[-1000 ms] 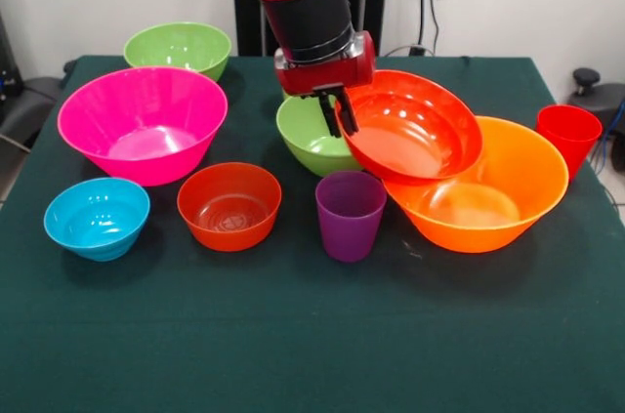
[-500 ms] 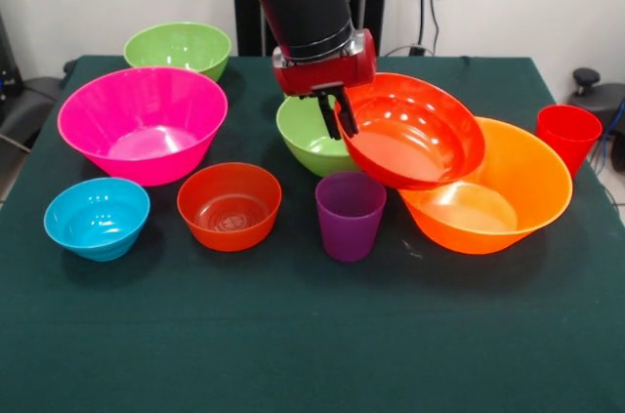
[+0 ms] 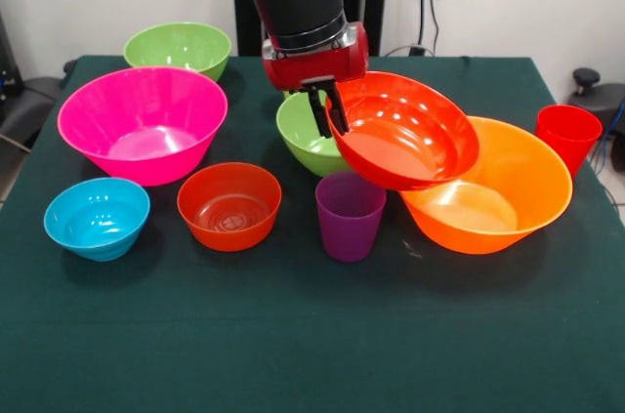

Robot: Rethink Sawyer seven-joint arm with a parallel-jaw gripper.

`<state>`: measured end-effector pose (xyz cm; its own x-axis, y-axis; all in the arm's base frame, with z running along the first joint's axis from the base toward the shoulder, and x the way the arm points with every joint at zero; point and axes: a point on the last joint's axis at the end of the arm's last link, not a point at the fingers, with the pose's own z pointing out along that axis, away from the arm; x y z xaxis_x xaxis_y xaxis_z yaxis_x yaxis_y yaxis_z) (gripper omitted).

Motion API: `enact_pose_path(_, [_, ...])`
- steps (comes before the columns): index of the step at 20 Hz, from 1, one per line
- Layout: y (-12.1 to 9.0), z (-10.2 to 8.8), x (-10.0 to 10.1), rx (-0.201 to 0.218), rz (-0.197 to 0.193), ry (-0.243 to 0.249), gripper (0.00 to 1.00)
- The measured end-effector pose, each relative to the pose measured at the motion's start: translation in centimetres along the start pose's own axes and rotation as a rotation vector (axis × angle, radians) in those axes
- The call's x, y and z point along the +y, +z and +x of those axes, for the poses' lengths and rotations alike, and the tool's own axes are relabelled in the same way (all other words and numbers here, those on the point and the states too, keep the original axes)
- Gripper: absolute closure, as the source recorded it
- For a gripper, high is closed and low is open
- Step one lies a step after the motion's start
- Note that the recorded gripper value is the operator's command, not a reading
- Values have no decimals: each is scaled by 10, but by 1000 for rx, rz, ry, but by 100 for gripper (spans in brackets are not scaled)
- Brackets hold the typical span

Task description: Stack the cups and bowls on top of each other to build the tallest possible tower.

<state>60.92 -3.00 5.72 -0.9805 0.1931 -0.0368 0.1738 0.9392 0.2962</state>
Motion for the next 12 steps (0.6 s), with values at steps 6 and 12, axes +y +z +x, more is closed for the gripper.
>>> enact_pose_path(6, [-1,-1,-7,-3,0,11,100])
enact_pose_path(12, [0,2,-11,-2,6,2,100])
